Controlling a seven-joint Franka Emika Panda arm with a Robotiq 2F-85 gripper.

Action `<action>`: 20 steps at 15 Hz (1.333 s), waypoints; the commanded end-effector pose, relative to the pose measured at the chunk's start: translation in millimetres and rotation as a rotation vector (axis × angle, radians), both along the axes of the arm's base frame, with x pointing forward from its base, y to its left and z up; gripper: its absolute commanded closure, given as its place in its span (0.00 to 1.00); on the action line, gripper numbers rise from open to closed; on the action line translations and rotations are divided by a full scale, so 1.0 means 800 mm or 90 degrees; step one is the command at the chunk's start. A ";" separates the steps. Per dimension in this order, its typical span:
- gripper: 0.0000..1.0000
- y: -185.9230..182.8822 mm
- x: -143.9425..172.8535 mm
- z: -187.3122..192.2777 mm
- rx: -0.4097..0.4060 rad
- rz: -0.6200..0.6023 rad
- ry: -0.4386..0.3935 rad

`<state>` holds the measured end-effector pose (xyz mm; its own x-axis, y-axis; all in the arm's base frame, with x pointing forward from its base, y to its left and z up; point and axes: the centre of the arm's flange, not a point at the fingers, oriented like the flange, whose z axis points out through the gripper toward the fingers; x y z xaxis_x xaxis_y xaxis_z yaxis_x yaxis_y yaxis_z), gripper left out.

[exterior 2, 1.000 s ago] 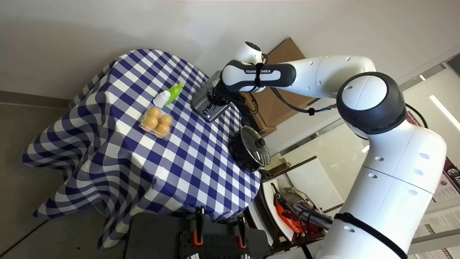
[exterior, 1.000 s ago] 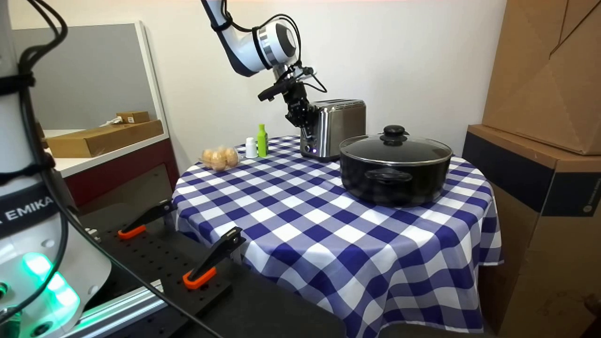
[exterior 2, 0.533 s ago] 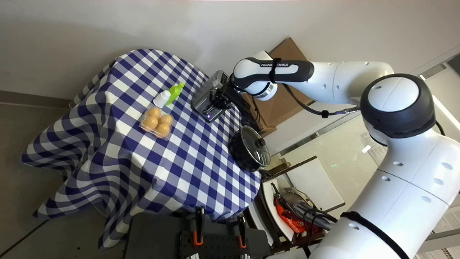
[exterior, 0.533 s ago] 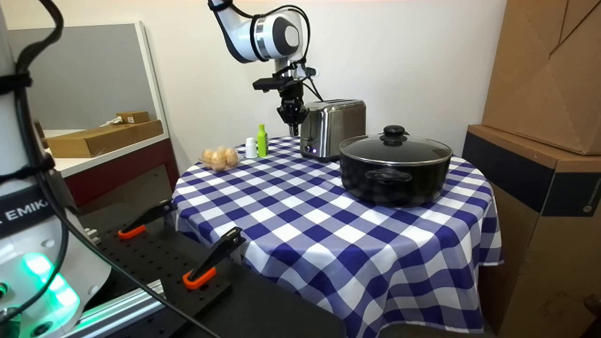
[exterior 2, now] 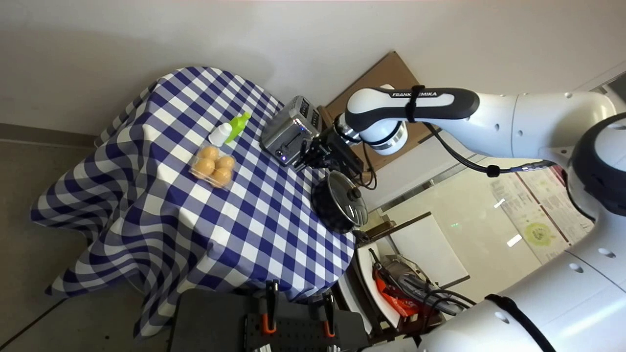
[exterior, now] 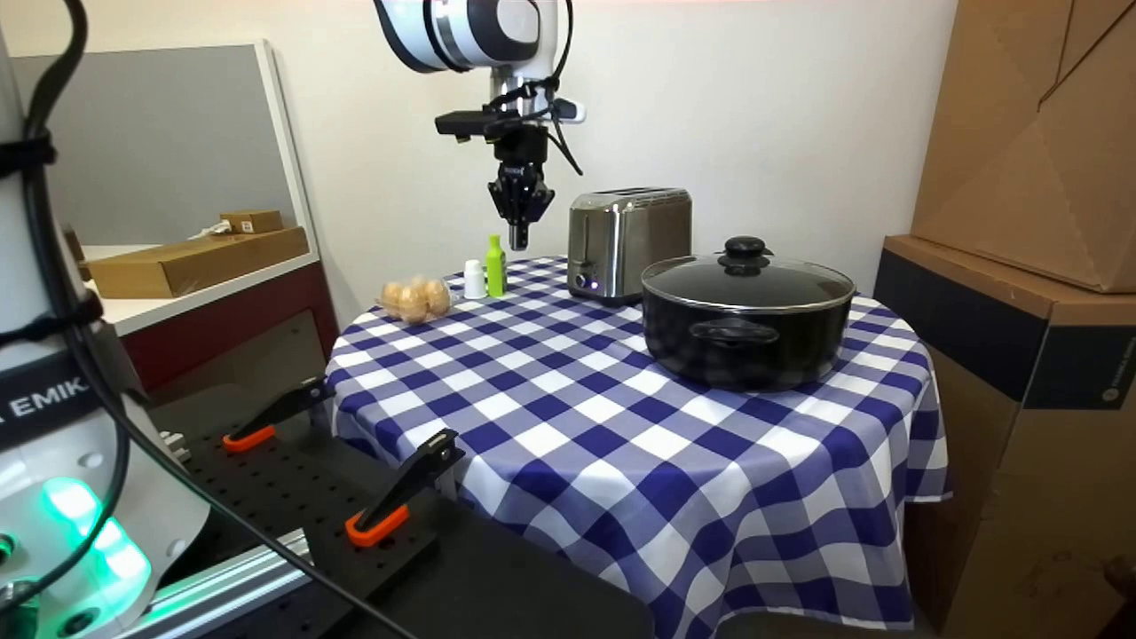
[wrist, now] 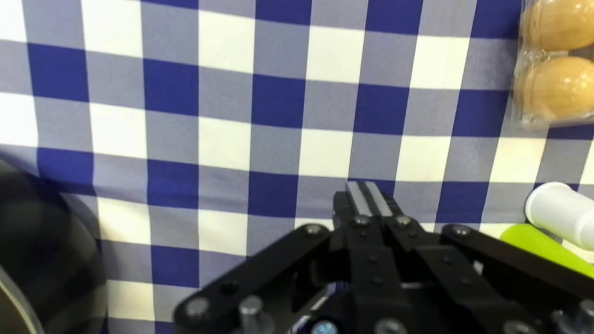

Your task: Push on the toaster

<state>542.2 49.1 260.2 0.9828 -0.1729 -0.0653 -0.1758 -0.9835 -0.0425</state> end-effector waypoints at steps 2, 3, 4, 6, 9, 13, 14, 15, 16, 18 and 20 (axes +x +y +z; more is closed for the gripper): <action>1.00 -0.019 -0.098 0.046 -0.004 -0.006 0.012; 1.00 -0.027 -0.113 0.053 -0.007 -0.011 0.010; 1.00 -0.033 -0.126 0.060 -0.010 -0.015 0.008; 0.74 -0.050 -0.150 0.072 -0.004 -0.032 0.002; 0.60 -0.066 -0.174 0.090 0.006 -0.046 -0.011; 0.31 -0.073 -0.191 0.116 0.006 -0.038 -0.021; 0.22 -0.074 -0.194 0.124 0.006 -0.034 -0.024; 0.16 -0.075 -0.197 0.132 0.003 -0.031 -0.026; 0.09 -0.079 -0.199 0.139 -0.001 -0.026 -0.024; 0.00 -0.086 -0.203 0.152 -0.009 -0.023 -0.021; 0.00 -0.095 -0.207 0.162 -0.018 -0.023 -0.018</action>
